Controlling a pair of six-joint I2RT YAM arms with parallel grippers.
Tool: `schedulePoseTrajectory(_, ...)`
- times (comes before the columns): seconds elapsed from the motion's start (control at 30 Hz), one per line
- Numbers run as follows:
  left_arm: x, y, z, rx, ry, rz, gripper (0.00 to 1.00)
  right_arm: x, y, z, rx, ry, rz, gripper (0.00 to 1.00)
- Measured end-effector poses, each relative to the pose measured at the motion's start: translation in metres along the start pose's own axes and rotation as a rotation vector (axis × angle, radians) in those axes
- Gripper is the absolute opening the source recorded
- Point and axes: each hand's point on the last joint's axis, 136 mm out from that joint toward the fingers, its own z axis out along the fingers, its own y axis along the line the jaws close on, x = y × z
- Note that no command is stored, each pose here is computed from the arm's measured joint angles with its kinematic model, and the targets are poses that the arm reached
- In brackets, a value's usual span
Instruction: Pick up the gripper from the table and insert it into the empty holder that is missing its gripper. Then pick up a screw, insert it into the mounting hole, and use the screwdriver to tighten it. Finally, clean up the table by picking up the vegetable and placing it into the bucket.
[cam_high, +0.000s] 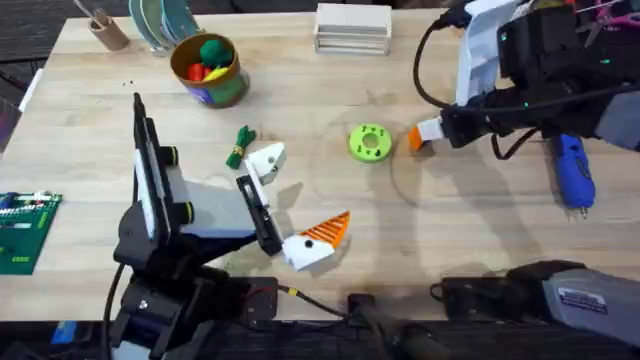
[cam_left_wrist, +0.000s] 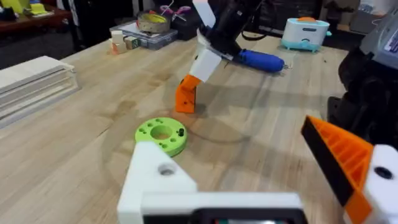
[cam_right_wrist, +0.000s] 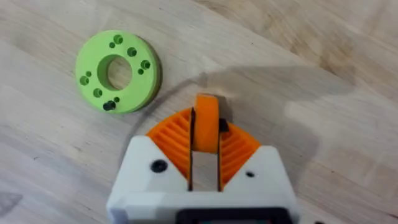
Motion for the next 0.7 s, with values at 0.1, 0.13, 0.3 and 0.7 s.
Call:
schedulePoseTrajectory(0.1,0.000,0.000,0.000,0.000,0.000,0.000,0.993,0.000,0.000,0.000,-0.001,-0.002,-0.001,0.129)
schedulePoseTrajectory(0.13,0.000,0.000,0.000,0.000,0.000,0.000,0.992,0.000,0.000,0.000,-0.002,-0.002,0.000,0.086)
schedulePoseTrajectory(0.3,0.000,0.000,0.000,0.000,0.000,0.000,0.993,0.000,0.001,0.000,-0.004,-0.002,0.000,0.020)
schedulePoseTrajectory(0.7,0.000,0.000,0.000,0.000,0.000,0.000,0.993,-0.015,0.005,-0.038,0.020,-0.112,-0.023,0.016)
